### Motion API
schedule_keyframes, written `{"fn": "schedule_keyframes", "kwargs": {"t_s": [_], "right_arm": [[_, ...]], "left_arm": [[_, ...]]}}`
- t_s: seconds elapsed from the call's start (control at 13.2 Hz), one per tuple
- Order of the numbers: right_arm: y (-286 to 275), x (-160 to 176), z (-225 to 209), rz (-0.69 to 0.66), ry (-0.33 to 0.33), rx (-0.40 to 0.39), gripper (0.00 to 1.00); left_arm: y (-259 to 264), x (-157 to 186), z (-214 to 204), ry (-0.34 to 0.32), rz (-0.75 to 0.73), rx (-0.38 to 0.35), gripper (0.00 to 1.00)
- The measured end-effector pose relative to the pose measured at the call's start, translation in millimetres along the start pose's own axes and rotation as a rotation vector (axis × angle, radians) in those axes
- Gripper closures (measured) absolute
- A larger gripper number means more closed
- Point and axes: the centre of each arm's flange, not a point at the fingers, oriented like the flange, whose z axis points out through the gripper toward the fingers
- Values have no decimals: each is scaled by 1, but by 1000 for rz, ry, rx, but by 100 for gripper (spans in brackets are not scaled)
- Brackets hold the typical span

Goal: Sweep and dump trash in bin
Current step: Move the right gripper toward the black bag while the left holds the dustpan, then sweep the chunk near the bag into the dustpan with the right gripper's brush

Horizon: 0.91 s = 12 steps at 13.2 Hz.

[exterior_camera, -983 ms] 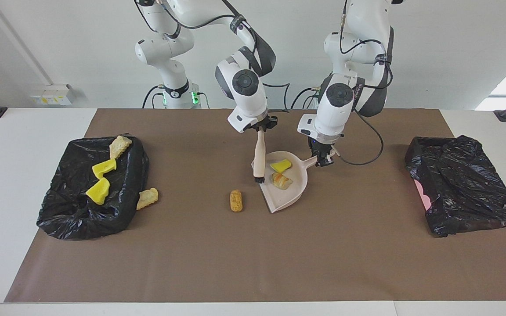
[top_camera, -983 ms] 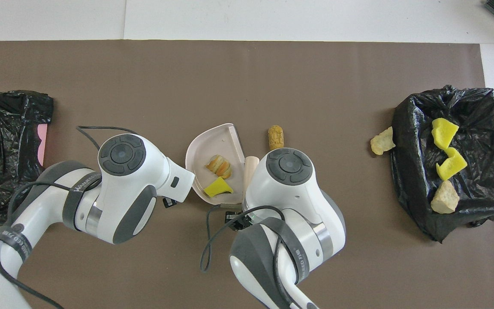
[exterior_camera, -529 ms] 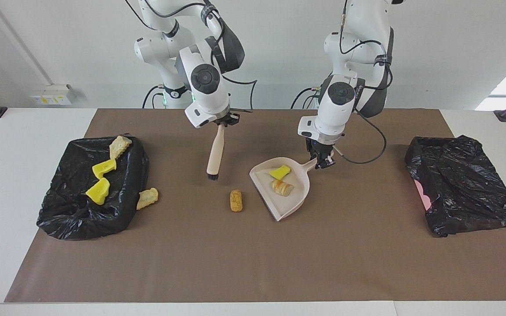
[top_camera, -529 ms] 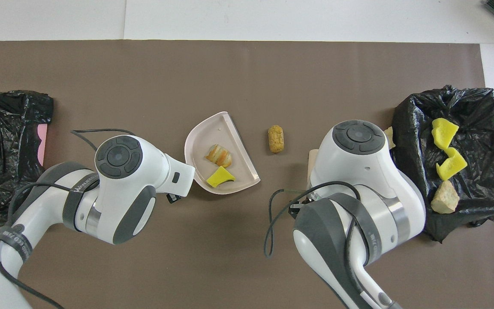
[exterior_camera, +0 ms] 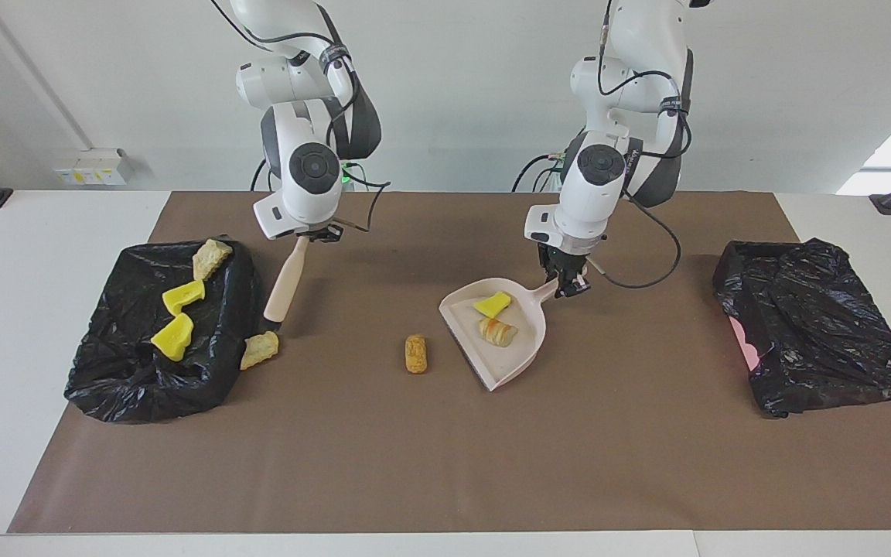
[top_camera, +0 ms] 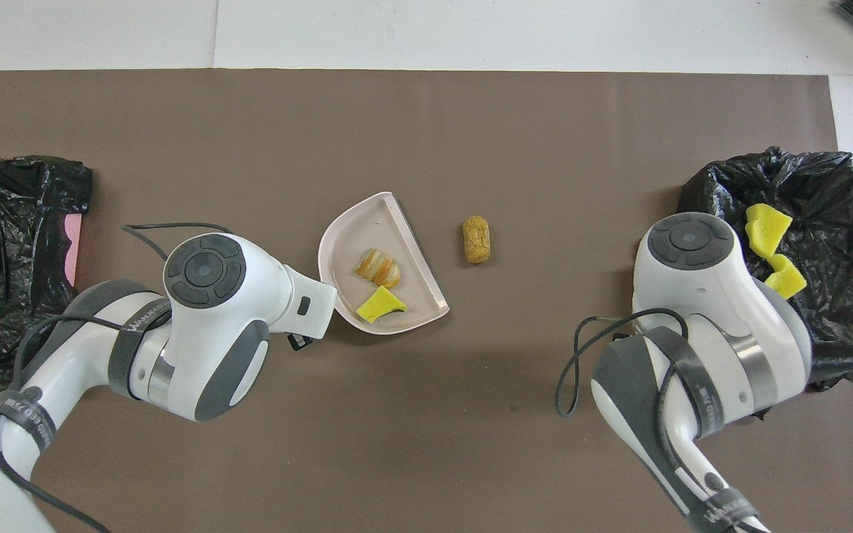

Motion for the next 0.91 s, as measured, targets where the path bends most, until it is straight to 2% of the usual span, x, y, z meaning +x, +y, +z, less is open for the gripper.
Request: {"fn": "schedule_keyframes", "kwargs": {"t_s": [0.23, 0.53, 0.68, 0.91], "right_arm": [[38, 16, 21, -20, 44, -25, 74], [42, 29, 54, -56, 68, 9, 74], [32, 32, 56, -110, 89, 16, 74], [-20, 18, 38, -223, 100, 61, 74]], "left_arm": [[0, 0, 0, 0, 0, 0, 69], [0, 0, 0, 0, 0, 0, 69], [0, 0, 0, 0, 0, 0, 69], [0, 0, 0, 0, 0, 0, 69]]}}
